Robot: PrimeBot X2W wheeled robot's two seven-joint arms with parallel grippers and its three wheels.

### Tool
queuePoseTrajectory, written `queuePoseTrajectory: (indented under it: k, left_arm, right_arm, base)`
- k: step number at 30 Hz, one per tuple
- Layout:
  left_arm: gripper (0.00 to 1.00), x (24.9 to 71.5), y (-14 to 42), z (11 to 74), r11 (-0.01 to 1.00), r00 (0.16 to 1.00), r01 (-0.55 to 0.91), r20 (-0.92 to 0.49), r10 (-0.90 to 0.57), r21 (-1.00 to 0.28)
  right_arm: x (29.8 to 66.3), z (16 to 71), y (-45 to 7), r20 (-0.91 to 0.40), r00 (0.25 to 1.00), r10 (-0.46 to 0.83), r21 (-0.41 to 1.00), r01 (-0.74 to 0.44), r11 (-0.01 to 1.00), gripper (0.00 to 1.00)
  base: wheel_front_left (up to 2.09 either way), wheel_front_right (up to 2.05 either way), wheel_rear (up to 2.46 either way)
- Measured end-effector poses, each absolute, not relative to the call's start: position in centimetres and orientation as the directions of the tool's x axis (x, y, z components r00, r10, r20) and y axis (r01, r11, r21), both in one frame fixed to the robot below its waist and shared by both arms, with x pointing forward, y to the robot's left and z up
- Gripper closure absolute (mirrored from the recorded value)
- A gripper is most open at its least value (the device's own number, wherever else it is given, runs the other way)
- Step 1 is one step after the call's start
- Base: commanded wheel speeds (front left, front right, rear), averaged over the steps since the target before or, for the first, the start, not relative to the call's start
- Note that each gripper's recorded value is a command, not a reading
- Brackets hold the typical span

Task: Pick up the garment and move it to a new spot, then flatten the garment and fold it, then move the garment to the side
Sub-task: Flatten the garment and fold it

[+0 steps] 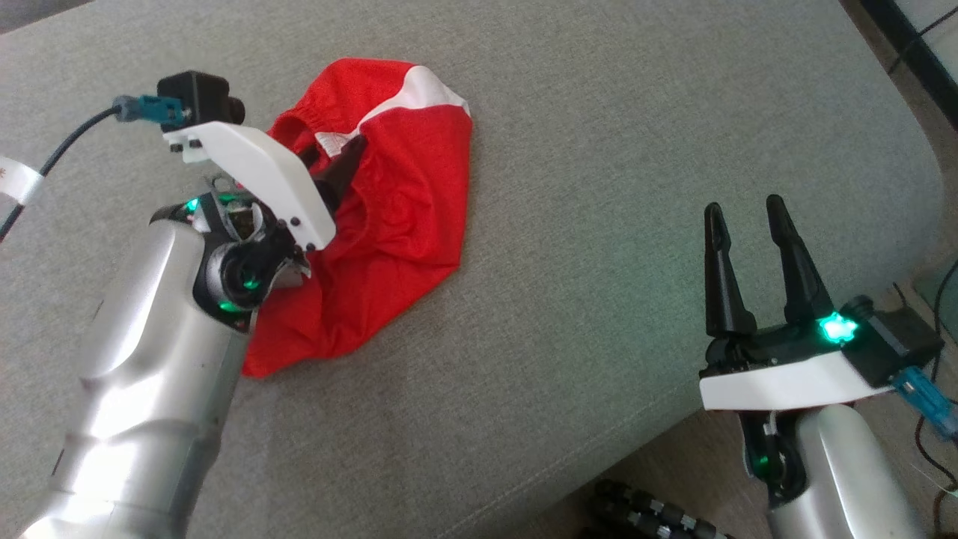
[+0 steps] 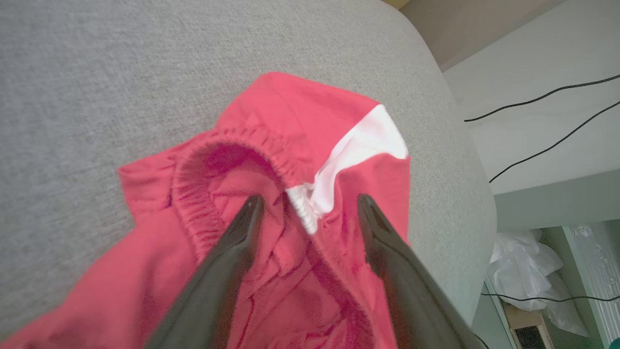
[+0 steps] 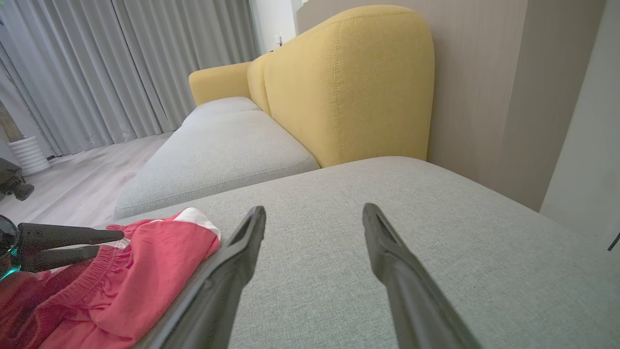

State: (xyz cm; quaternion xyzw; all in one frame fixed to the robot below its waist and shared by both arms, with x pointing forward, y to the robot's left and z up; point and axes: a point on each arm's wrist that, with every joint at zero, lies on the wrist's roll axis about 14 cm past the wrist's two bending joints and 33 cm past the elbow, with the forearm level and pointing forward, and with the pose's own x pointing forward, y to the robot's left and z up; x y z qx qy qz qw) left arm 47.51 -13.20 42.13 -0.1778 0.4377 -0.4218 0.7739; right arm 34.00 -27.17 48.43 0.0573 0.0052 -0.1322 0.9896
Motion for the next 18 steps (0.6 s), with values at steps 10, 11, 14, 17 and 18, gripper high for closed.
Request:
queuePoseTrajectory:
  k: [10, 11, 14, 17, 18]
  left_arm:
    - [1.0, 47.5, -14.3, 42.9, 0.54, 0.241, 0.547, -0.498, -0.833, -0.639]
    - [1.0, 47.4, -14.6, 43.3, 0.528, 0.237, 0.561, -0.487, -0.841, -0.638]
    - [1.0, 47.2, -16.0, 45.8, 0.473, 0.233, 0.595, -0.424, -0.875, -0.65]
    - [1.0, 46.8, -17.9, 50.3, 0.383, 0.225, 0.653, -0.315, -0.922, -0.654]
    - [1.0, 46.8, -18.4, 52.2, 0.352, 0.226, 0.672, -0.273, -0.935, -0.651]
  right_arm:
    - [34.0, 48.5, -27.0, -0.025, 0.966, -0.258, 0.113, 0.259, 0.959, 0.0]
    - [34.0, 48.5, -27.0, -0.022, 0.966, -0.256, 0.114, 0.257, 0.96, 0.0]
    - [34.1, 48.8, -26.8, -0.011, 0.969, -0.248, 0.12, 0.247, 0.961, 0.0]
    - [34.1, 49.3, -26.5, 0.006, 0.971, -0.238, 0.123, 0.236, 0.964, 0.0]
    - [34.1, 49.5, -26.4, 0.013, 0.972, -0.234, 0.12, 0.231, 0.965, 0.0]
  base:
    - [0.0, 0.0, 0.0]
    - [0.0, 0.0, 0.0]
    - [0.0, 0.0, 0.0]
    - [0.0, 0.0, 0.0]
    - [0.0, 0.0, 0.0]
